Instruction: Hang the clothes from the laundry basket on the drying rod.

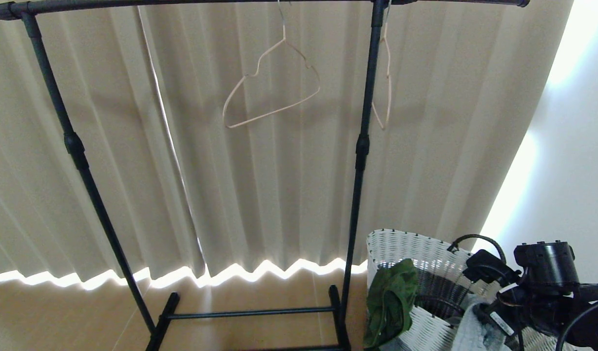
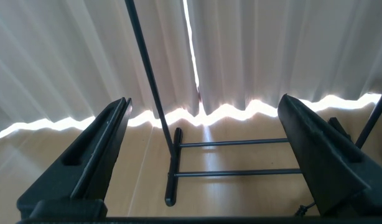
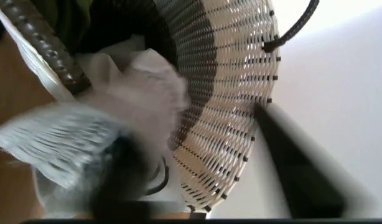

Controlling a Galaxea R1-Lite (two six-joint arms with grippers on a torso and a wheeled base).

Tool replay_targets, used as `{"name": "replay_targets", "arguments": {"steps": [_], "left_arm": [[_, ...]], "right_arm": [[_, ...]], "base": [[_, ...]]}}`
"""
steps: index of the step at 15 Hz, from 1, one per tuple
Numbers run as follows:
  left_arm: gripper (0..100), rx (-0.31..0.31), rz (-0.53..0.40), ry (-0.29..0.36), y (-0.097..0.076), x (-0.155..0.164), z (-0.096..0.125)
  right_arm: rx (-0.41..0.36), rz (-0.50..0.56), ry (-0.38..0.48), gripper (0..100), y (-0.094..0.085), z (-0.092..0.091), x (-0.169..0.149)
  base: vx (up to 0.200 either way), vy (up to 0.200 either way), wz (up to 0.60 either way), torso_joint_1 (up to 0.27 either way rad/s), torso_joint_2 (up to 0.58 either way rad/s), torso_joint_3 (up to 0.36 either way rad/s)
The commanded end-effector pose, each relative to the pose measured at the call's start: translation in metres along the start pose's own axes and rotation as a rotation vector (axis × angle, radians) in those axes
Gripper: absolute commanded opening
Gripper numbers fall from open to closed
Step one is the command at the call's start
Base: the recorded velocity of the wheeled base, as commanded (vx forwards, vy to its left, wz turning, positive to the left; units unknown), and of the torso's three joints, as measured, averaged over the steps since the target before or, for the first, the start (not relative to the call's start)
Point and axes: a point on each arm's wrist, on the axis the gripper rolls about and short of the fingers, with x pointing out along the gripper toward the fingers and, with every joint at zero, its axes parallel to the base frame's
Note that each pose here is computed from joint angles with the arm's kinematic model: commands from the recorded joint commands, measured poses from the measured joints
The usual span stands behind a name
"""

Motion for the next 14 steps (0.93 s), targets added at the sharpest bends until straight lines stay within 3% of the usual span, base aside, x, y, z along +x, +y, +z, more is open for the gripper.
{"name": "replay_targets", "arguments": {"steps": [1,4,10,14], "left_arm": [[100,0.000,0.000,0.001,0.000,0.000,0.000],[100,0.000,-0.001,-0.001,0.000,0.000,0.000],[100,0.000,-0.006,0.000,0.000,0.000,0.000],[100,0.000,-0.007,0.000,0.000,0.000,0.000]], "right_arm": [[-0.003,-0.001,-0.008,0,0.000,0.000,-0.002],[0.015,-0.030,-0.057,0,-0.004,-0.006,-0.024],[0.126,-0.195,-0.380,0,-0.027,-0.024,-0.112],[0.200,-0.221,-0.542,0,-0.032,-0.035,-0.142]], "base": [[0.000,0.000,0.00,0.000,0.00,0.000],[0.000,0.000,0.00,0.000,0.00,0.000],[0.000,0.000,0.00,0.000,0.00,0.000],[0.000,0.000,0.00,0.000,0.00,0.000]]}}
